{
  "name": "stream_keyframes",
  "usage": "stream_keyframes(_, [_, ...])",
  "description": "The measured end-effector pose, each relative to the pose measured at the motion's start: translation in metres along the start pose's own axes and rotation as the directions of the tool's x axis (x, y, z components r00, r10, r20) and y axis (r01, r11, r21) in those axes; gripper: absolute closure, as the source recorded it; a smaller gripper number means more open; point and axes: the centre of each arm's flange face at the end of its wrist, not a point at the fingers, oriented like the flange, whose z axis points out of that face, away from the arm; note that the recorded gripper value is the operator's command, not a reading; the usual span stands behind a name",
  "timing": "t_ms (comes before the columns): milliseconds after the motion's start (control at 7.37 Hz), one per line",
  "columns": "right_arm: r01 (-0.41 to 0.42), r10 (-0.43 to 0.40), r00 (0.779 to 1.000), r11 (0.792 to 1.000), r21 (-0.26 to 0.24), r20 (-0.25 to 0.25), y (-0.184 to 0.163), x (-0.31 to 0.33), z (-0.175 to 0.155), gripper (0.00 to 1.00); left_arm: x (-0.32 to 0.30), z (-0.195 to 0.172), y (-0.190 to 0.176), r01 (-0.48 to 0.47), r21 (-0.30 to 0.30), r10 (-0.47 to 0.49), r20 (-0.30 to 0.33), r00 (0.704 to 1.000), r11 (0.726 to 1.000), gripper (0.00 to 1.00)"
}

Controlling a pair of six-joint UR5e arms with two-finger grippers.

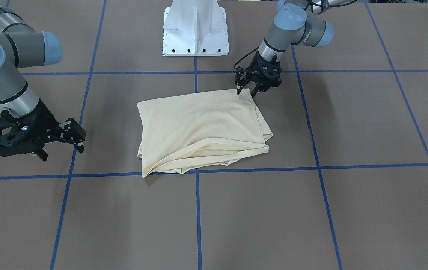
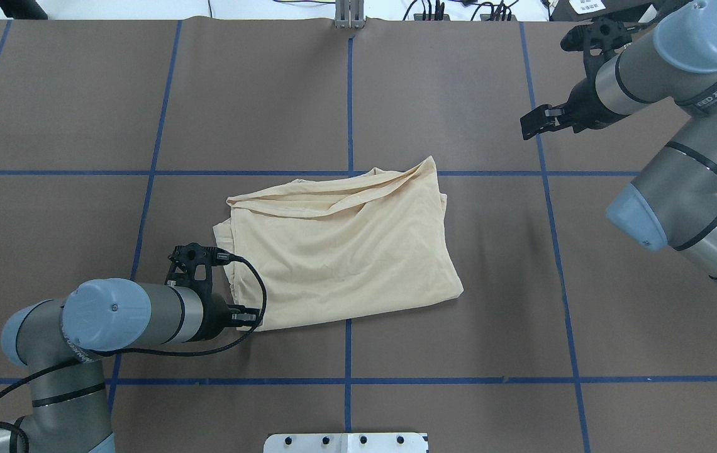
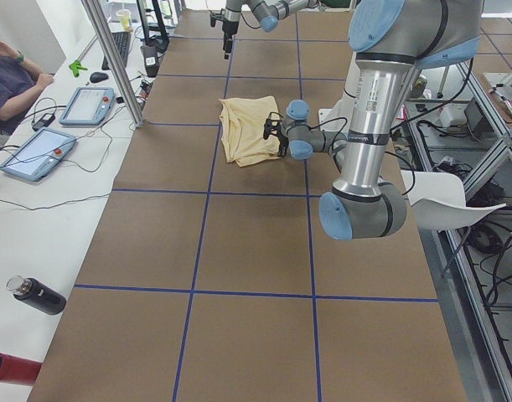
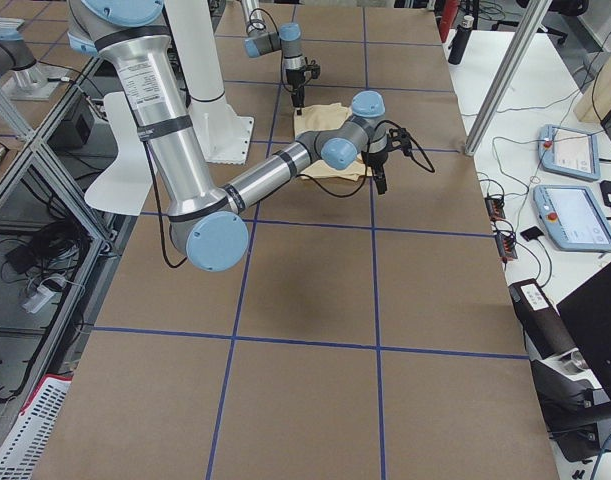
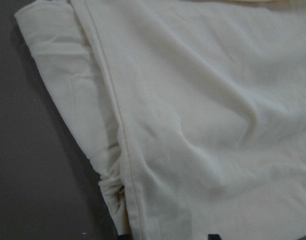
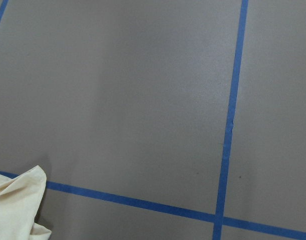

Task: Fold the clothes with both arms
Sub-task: 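Grasp the shirt edge nearest the left gripper while the right arm withdraws, then drag the shirt edge away from the robot with the left gripper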

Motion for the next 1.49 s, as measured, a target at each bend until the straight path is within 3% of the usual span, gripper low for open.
stream_keyframes(543, [-0.005, 0.005, 1.0, 1.0, 0.001, 0.001, -0.001, -0.002, 0.001, 0.0, -0.014, 0.002, -0.002, -0.012, 0.015, 0.012, 0.037, 0.999, 1.0, 1.0])
stream_keyframes(814, [-0.009, 0.009, 1.0, 1.0, 0.0, 0.001, -0.001, -0.003, 0.002, 0.0, -0.044, -0.011, -0.04, -0.074, 0.055, 0.067, 0.116, 0.991, 0.996, 1.0])
stream_keyframes(1085, [-0.01, 0.01, 1.0, 1.0, -0.002, 0.001, 0.0, -0.004, 0.002, 0.0, -0.091, -0.025, -0.123, -0.17, 0.113, 0.136, 0.261, 0.956, 0.979, 1.0])
stream_keyframes(1492, [-0.007, 0.007, 1.0, 1.0, -0.003, 0.003, 0.001, -0.007, 0.003, 0.0, -0.111, -0.001, -0.312, -0.252, 0.166, 0.161, 0.428, 0.89, 0.953, 1.0])
